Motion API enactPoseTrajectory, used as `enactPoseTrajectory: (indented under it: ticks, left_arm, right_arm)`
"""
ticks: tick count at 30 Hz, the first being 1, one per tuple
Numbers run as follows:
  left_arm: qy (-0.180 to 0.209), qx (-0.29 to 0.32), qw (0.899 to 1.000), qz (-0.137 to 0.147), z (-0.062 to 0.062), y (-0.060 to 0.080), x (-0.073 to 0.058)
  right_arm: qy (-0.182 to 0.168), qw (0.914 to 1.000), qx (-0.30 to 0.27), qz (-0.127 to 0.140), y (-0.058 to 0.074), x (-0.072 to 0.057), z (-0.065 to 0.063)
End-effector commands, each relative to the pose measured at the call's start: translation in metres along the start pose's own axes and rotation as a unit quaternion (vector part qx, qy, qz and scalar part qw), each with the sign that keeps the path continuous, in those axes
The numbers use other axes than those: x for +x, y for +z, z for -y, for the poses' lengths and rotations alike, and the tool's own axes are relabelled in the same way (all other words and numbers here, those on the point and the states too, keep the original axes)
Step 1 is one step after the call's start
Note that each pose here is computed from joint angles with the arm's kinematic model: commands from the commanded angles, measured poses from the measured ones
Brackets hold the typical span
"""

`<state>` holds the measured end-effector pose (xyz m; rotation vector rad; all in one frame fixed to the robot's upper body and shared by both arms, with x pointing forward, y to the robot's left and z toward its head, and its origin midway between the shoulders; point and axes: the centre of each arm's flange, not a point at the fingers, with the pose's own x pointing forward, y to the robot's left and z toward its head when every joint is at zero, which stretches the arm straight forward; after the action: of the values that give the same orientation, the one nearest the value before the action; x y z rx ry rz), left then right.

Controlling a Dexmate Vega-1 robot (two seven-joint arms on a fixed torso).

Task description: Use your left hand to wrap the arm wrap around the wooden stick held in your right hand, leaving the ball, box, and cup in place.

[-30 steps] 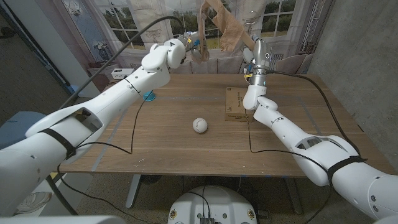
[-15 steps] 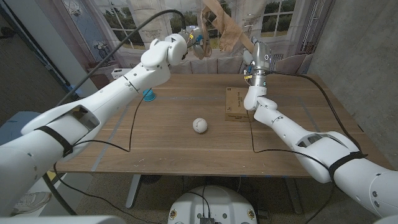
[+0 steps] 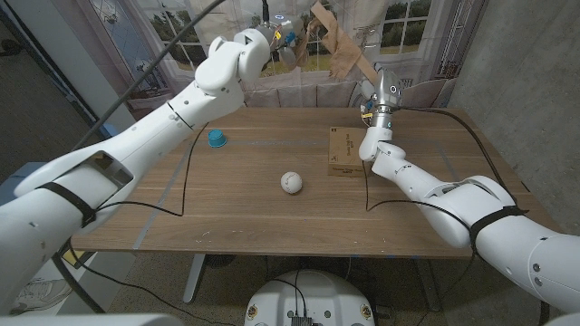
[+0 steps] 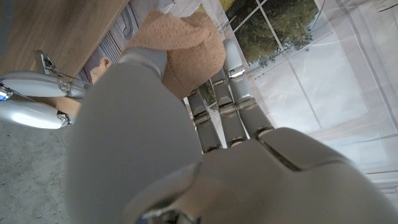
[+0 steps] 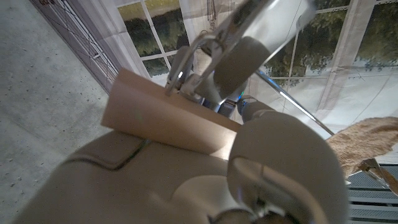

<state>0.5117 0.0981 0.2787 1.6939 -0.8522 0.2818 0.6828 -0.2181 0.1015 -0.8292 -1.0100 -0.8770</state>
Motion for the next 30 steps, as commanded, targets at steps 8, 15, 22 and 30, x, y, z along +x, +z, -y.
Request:
enactPoseTrajectory:
  ticks: [8,15,22,30]
  left_arm:
    - [0.01,-0.021,1.0,0.006,-0.025,-0.011,-0.01]
    - [0.05,-0.036,0.998,-0.006,-0.051,-0.029,-0.024]
    - [0.081,-0.037,0.996,-0.023,-0.066,-0.045,-0.029]
    - [0.146,-0.047,0.987,-0.048,-0.085,-0.07,-0.036]
  right_arm:
    - [0.022,0.9971,0.029,-0.067,-0.02,0.003,-0.009]
    - [0.043,0.9952,0.032,-0.082,-0.022,0.007,-0.014]
    - [0.071,0.9929,0.035,-0.09,-0.019,0.011,-0.021]
    - [0.096,0.9904,0.044,-0.089,-0.02,0.01,-0.026]
